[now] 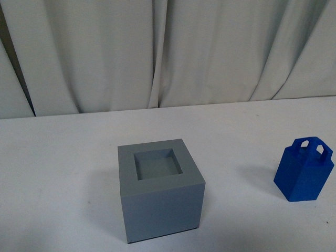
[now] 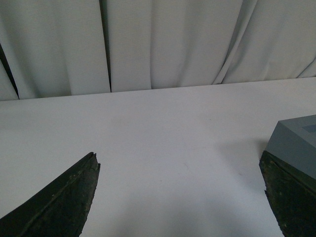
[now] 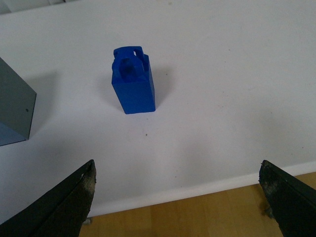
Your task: Insert blue part into gray base
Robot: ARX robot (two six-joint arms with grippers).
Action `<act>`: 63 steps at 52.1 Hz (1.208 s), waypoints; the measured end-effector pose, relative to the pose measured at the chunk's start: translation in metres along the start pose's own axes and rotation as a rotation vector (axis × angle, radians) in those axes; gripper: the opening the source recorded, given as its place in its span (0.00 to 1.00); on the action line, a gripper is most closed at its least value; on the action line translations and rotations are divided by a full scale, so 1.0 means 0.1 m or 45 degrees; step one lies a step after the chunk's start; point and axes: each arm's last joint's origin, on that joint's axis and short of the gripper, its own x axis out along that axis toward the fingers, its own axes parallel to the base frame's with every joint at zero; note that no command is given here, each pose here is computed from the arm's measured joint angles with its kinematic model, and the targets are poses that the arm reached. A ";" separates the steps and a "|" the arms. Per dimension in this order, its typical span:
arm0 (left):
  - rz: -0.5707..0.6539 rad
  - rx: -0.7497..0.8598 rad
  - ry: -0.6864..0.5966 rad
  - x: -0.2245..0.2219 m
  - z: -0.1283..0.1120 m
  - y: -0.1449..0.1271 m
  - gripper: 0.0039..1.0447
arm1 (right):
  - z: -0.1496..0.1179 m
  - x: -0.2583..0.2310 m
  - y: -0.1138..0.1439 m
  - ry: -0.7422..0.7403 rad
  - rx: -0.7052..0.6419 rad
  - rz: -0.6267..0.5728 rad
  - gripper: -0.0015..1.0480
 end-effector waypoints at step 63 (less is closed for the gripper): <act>0.000 0.000 0.000 0.00 0.00 0.00 0.94 | 1.08 1.80 0.34 0.792 -0.308 0.109 0.93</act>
